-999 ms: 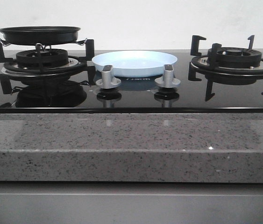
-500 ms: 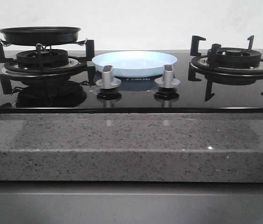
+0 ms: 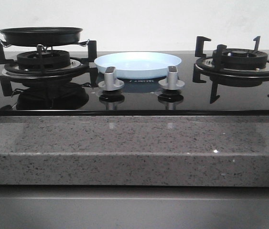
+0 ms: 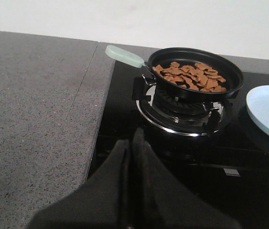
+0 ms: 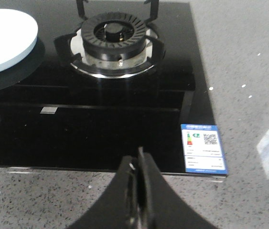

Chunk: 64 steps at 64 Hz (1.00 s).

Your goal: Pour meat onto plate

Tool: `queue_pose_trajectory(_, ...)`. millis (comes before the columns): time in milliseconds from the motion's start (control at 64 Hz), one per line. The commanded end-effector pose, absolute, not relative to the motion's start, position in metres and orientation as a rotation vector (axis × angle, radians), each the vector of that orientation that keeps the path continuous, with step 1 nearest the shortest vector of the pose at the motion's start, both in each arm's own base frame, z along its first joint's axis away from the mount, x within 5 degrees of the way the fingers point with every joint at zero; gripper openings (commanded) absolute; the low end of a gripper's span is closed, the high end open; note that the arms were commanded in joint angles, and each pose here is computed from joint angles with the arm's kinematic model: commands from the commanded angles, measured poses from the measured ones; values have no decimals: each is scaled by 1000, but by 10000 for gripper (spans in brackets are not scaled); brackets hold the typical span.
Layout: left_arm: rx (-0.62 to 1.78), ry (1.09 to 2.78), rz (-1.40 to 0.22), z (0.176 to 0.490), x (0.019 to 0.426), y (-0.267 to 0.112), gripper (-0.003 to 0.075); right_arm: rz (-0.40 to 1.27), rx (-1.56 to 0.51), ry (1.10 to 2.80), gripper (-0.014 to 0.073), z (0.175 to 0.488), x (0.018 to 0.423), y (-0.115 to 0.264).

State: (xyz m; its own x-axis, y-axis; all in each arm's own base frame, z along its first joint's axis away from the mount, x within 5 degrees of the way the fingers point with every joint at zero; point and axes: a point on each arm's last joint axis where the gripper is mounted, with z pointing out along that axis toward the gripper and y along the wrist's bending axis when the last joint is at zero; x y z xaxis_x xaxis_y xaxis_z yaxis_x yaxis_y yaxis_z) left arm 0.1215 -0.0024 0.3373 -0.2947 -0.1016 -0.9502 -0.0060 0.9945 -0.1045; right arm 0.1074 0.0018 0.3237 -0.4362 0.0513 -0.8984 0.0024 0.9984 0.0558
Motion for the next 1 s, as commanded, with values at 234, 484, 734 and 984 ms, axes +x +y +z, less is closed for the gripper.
queue_pose_trajectory(234,-81,1831,-100,348,128,-2,444,154,-101,2034,459,337,133,21)
queue_pose_trajectory(484,76,1855,-156,351,125,-18,489,217,-214,2088,421,358,178,46)
queue_pose_trajectory(734,260,1842,-239,351,120,-38,489,219,-244,2197,421,367,251,68)
queue_pose_trajectory(984,311,1835,-225,351,119,-41,489,241,-263,2357,421,366,320,83)
